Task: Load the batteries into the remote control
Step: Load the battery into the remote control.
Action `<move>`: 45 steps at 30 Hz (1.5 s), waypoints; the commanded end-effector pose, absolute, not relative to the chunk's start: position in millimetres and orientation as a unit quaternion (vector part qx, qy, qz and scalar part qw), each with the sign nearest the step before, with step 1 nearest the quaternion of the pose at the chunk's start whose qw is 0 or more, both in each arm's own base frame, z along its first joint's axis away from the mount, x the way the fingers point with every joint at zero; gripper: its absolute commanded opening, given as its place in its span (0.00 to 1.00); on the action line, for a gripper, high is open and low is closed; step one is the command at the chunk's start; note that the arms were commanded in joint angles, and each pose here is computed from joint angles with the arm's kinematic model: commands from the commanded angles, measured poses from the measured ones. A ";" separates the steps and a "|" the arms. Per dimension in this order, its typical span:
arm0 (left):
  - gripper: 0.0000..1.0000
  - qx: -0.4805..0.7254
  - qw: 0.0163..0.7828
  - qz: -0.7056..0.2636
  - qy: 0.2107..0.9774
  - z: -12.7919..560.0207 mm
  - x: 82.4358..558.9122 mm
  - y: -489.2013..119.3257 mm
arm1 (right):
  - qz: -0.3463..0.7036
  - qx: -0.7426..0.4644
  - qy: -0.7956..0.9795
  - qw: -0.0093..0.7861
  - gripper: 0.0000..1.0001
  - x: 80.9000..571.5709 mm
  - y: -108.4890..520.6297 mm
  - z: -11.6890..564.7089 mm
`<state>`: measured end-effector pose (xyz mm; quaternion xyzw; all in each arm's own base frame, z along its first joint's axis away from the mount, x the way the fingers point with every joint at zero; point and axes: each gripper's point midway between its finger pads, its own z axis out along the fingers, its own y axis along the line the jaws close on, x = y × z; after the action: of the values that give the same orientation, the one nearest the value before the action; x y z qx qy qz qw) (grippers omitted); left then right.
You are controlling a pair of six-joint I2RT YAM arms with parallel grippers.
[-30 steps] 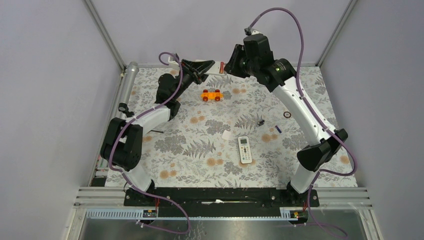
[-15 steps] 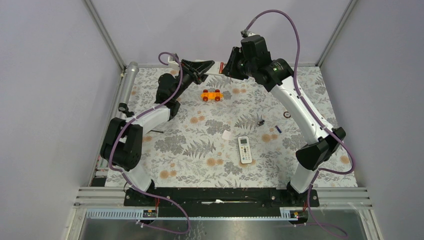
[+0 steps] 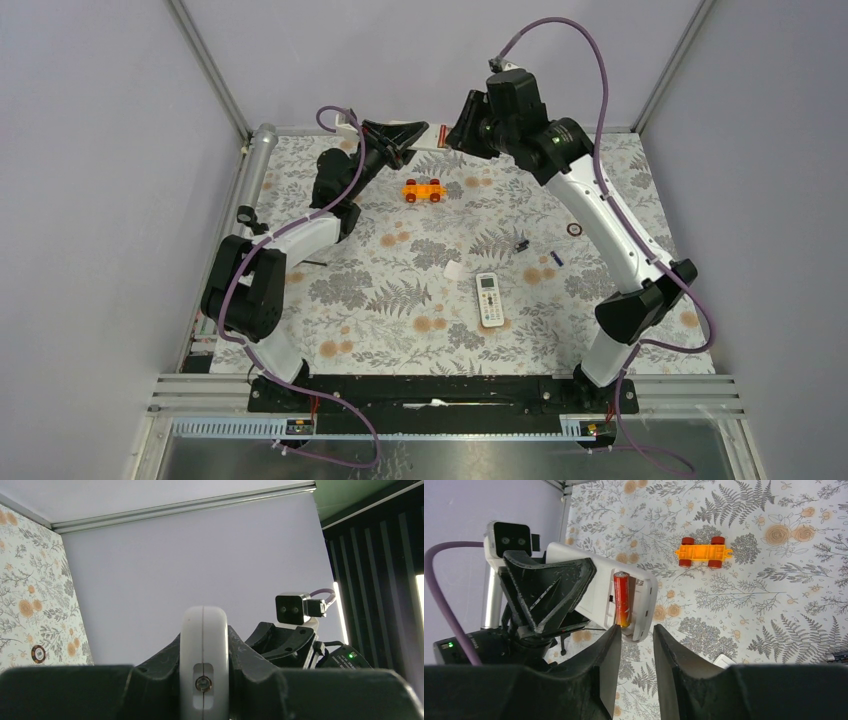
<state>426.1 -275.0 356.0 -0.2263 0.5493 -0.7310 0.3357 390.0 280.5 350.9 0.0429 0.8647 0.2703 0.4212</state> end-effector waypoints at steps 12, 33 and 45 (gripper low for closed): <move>0.00 -0.201 0.385 -0.755 0.492 397.9 414.9 -257.3 | 0.418 0.155 0.797 0.407 1.00 382.8 278.1 404.7; 0.00 -0.174 0.397 -0.759 0.486 406.3 404.9 -261.7 | 0.632 0.271 0.677 0.262 0.98 403.5 295.6 402.0; 0.00 -0.154 0.404 -0.764 0.480 413.7 399.6 -265.5 | 0.652 0.263 0.676 0.218 0.71 404.5 308.8 394.2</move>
<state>421.0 -268.9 367.8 -0.2055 0.5218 -0.7411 0.3691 411.7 301.6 370.7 0.2933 0.6950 0.6162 0.2265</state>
